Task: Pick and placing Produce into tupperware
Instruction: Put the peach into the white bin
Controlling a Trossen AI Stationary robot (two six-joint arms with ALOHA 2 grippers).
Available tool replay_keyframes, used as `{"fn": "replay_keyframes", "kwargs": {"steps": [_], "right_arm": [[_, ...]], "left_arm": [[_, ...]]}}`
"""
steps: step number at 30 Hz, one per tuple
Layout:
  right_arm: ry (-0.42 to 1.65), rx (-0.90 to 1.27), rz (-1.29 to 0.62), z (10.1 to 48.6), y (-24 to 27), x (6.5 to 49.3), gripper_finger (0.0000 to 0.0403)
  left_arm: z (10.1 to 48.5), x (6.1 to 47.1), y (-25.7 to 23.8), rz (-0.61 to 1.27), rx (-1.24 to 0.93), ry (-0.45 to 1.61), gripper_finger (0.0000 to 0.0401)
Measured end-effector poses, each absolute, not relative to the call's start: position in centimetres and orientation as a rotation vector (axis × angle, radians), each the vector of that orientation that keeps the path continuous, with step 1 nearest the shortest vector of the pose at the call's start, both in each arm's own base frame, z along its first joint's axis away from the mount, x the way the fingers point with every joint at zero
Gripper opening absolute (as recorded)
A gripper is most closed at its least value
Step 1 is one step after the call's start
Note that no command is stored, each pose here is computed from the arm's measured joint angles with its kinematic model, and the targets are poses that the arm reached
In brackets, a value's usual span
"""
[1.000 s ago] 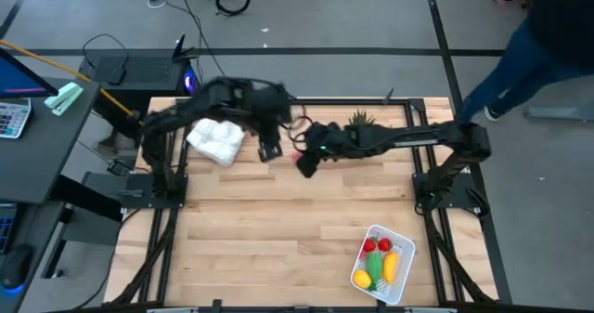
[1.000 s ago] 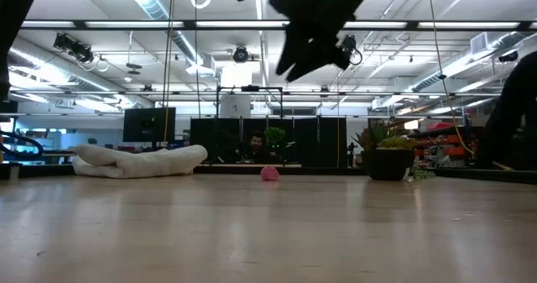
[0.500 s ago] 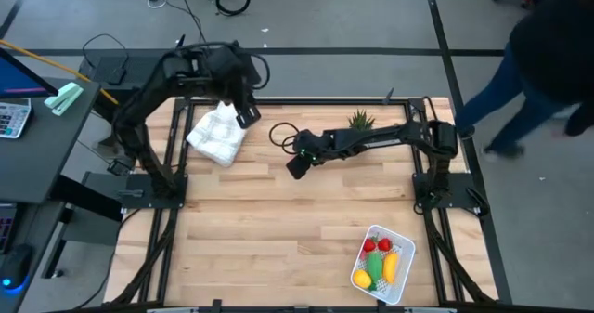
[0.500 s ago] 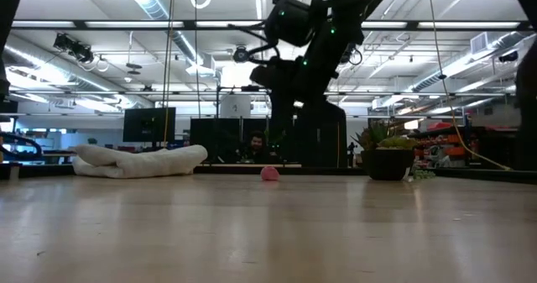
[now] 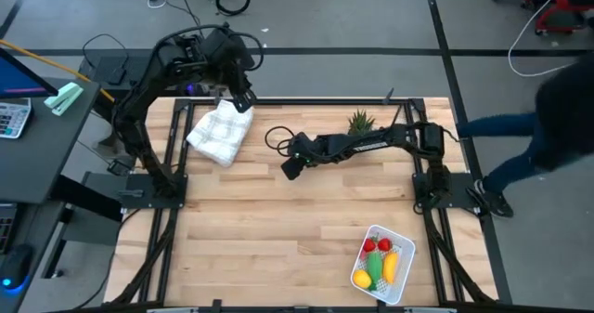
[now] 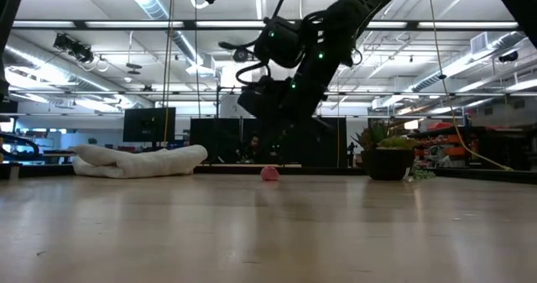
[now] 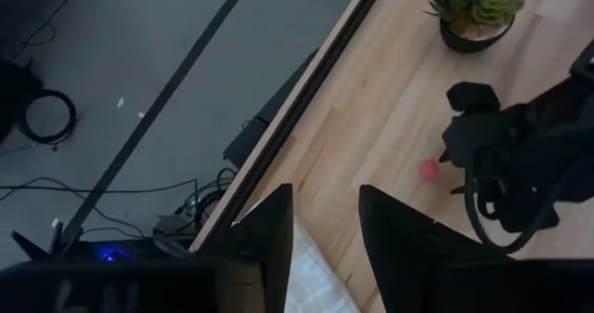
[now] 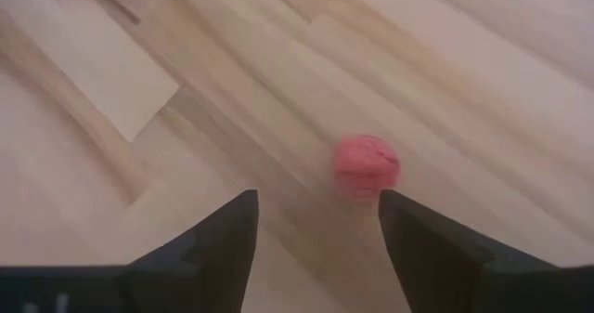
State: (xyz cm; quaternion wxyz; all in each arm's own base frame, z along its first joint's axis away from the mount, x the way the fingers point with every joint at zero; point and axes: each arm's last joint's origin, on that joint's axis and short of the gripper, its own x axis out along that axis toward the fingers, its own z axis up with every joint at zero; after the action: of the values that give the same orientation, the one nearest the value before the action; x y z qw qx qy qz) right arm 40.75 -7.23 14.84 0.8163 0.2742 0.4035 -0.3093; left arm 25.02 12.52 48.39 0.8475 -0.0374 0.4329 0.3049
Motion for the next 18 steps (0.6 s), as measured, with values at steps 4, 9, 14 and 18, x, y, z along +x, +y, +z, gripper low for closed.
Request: {"fn": "replay_keyframes", "kwargs": {"steps": [4, 9, 14, 18], "right_arm": [[0.875, 0.586, -0.673, 13.5, -7.3, 41.0, 0.0227], [0.842, 0.571, -0.739, 13.3, -7.5, 41.1, 0.0224], [0.803, 0.56, -0.772, 13.6, -8.0, 41.1, 0.0224], [0.765, 0.567, -0.775, 13.8, -8.6, 41.3, 0.0224]], "left_arm": [[48.4, 25.1, 12.5, 0.643, -0.079, 0.906, 0.0135], [48.4, 25.1, 12.5, 0.643, -0.08, 0.906, 0.0135], [48.4, 25.1, 12.5, 0.641, -0.076, 0.908, 0.0129], [48.4, 25.1, 12.5, 0.64, -0.074, 0.908, 0.013]]}}
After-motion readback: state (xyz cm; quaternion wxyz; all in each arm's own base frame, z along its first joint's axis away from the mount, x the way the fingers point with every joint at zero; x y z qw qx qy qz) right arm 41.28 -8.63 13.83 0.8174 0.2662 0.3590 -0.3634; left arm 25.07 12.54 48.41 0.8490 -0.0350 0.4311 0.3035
